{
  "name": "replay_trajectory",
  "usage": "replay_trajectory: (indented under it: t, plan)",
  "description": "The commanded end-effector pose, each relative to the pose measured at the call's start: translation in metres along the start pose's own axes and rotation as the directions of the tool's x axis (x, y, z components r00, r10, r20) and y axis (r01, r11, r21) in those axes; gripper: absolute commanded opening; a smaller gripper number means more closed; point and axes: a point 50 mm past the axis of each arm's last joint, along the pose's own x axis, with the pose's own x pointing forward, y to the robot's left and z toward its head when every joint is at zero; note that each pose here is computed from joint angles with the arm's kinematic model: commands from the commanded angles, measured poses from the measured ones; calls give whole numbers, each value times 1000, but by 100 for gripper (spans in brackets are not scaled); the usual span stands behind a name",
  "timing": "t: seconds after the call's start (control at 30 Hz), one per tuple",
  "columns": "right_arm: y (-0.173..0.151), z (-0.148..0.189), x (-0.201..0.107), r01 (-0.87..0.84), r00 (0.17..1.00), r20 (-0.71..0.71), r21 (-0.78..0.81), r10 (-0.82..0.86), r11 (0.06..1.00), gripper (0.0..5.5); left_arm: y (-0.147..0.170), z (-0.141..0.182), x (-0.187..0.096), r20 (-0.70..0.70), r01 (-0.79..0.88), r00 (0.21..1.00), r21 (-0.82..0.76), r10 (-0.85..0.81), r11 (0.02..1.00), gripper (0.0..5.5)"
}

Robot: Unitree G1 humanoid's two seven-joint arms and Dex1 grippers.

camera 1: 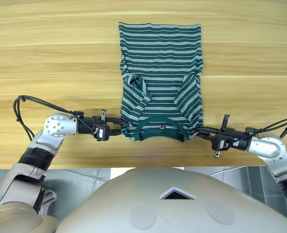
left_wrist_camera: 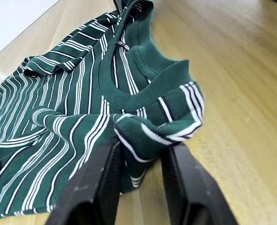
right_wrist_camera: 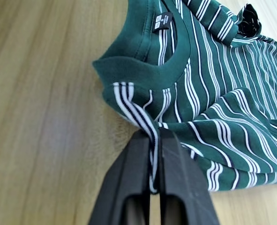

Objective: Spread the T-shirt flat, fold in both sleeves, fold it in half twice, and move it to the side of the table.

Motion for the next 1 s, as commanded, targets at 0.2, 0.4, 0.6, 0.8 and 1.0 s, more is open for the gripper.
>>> replay_trajectory:
  t: [0.2, 0.4, 0.6, 0.8, 1.0]
  plan:
    - [7, -1, -12, -73, 997, -25, 21, 73, 997, 0, 3, 13, -7, 69, 41, 997, -22, -40, 999, 143]
    - [6, 13, -26, -85, 995, 52, 2, 85, 996, 0, -3, 25, -16, 137, 82, 988, -53, -74, 995, 143]
    - [11, 28, -42, -82, 985, 155, 10, 80, 997, 0, -23, 30, -29, 152, 129, 982, -109, -112, 986, 143]
    - [12, 29, -42, -79, 984, 161, 14, 75, 997, 0, -27, 29, -28, 143, 120, 984, -125, -102, 985, 143]
    - [11, 27, -38, -77, 985, 155, 14, 74, 997, 0, -26, 22, -26, 85, 98, 993, -149, -86, 984, 208]
